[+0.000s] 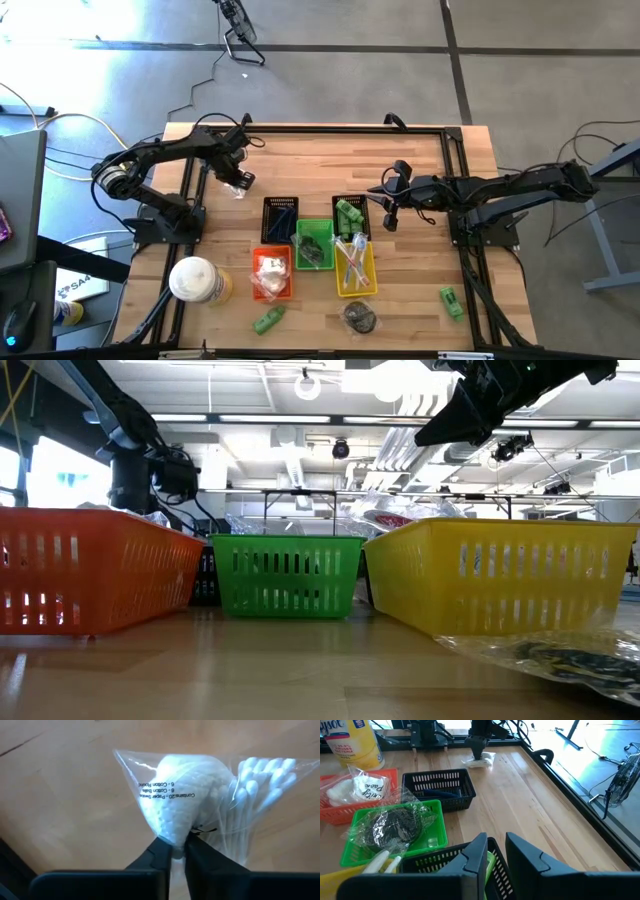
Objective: Pick & Place Travel size toiletries
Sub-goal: Put the white vanity pack into the orange bin
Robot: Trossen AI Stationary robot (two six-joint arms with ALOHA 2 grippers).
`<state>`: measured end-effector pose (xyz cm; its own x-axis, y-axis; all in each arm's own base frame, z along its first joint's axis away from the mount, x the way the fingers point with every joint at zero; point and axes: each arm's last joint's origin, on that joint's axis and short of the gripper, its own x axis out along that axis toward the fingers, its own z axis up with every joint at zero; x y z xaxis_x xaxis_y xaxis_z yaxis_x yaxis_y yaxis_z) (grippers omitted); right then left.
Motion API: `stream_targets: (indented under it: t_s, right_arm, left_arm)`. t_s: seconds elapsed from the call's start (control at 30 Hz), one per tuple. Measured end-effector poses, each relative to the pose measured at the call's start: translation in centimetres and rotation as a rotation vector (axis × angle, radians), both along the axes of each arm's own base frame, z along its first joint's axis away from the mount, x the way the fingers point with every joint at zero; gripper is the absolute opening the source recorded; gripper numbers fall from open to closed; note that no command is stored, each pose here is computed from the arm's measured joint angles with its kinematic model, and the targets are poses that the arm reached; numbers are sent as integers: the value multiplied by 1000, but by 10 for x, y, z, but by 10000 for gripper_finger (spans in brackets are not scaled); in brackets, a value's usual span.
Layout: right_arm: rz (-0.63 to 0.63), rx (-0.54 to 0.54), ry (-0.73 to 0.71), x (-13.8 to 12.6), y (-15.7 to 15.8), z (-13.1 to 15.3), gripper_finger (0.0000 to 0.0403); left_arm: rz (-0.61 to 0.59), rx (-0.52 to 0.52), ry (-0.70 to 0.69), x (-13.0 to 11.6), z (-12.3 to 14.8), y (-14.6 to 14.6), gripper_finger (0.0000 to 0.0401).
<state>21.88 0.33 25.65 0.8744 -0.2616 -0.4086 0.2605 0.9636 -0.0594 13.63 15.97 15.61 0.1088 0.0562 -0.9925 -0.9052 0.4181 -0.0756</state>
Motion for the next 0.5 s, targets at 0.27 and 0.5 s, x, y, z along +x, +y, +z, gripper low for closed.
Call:
stream_targets:
  t_s: [0.27,0.5]
  right_arm:
    - [0,-2,37,-2,0,-3,63]
    - [15,-33,46,-2,0,-3,63]
  left_arm:
    - [-19,25,-19,-2,6,-2,8]
    - [-37,42,-151,-4,24,-9,6]
